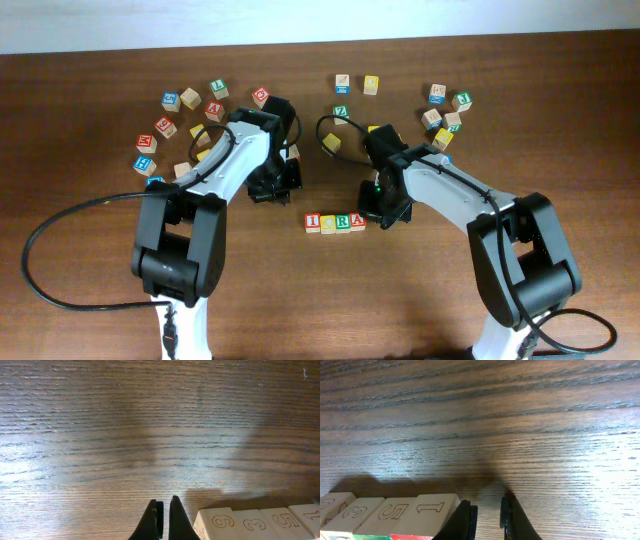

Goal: Spell out ICRA

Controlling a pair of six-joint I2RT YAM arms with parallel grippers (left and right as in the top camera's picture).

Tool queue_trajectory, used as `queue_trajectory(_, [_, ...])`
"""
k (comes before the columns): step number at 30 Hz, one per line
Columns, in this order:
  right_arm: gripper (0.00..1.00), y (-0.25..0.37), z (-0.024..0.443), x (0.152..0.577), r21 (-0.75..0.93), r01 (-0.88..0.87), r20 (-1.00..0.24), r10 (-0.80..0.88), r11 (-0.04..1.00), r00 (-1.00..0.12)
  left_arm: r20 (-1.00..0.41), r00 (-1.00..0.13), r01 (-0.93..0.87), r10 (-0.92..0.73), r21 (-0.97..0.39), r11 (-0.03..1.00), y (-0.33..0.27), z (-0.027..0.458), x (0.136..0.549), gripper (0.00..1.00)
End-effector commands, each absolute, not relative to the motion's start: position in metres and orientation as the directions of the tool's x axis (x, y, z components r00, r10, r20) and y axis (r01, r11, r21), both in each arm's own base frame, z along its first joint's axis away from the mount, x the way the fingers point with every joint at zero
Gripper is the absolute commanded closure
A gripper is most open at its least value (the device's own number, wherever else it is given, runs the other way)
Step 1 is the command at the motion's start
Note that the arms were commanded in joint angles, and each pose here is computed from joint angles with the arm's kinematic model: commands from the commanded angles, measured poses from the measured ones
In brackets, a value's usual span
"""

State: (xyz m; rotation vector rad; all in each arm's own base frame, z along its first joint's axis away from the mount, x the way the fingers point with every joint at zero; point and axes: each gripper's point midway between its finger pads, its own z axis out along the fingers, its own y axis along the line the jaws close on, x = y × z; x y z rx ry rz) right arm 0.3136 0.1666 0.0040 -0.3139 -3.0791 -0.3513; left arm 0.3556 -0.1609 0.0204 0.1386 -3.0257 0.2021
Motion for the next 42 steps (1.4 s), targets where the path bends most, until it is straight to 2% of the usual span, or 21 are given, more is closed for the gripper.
queue_trajectory(1, [0.73,0.159,-0.003,0.311,0.167,0.211,0.042,0.206,0.963,-0.978,0.078,-0.996,-0.063,-0.052,-0.15,0.987,-0.174,0.021,0.363,1.0])
queue_trajectory(2, [0.64,0.153,-0.004,0.314,0.141,0.212,0.025,0.211,0.967,-0.977,0.069,-0.997,-0.056,-0.046,-0.151,0.987,-0.18,0.021,0.364,1.0])
queue_trajectory(3, [0.6,0.147,-0.004,0.316,0.131,0.223,0.018,0.223,0.966,-0.975,0.059,-0.997,-0.063,-0.054,-0.157,0.986,-0.185,0.021,0.365,1.0])
queue_trajectory(5, [0.6,0.136,-0.004,0.321,0.132,0.259,0.019,0.259,0.957,-0.966,0.038,-0.998,-0.062,-0.056,-0.167,0.984,-0.192,0.022,0.369,1.0])
queue_trajectory(8, [0.6,0.115,-0.005,0.324,0.123,0.319,0.038,0.316,0.94,-0.948,0.037,-0.997,-0.071,-0.066,-0.167,0.983,-0.193,0.022,0.369,1.0])
queue_trajectory(11, [0.61,0.113,-0.005,0.322,0.121,0.311,0.046,0.307,0.943,-0.95,0.044,-0.997,-0.072,-0.066,-0.164,0.984,-0.192,0.021,0.367,1.0])
queue_trajectory(14, [0.65,0.116,-0.004,0.32,0.122,0.297,0.051,0.293,0.947,-0.955,0.057,-0.996,-0.076,-0.071,-0.08,0.994,-0.176,0.02,0.361,1.0])
queue_trajectory(17, [0.67,0.116,-0.004,0.32,0.124,0.297,0.05,0.293,0.947,-0.955,0.075,-0.995,-0.073,-0.066,-0.09,0.993,-0.179,0.02,0.356,1.0])
queue_trajectory(23, [0.67,0.118,-0.004,0.32,0.134,0.297,0.058,0.292,0.945,-0.955,0.042,-0.999,-0.035,-0.031,-0.108,0.994,-0.205,0.019,0.353,1.0])
queue_trajectory(42, [0.67,0.119,-0.004,0.32,0.136,0.297,0.058,0.291,0.945,-0.955,0.121,-0.992,-0.053,-0.045,-0.063,0.997,-0.196,0.018,0.333,1.0])
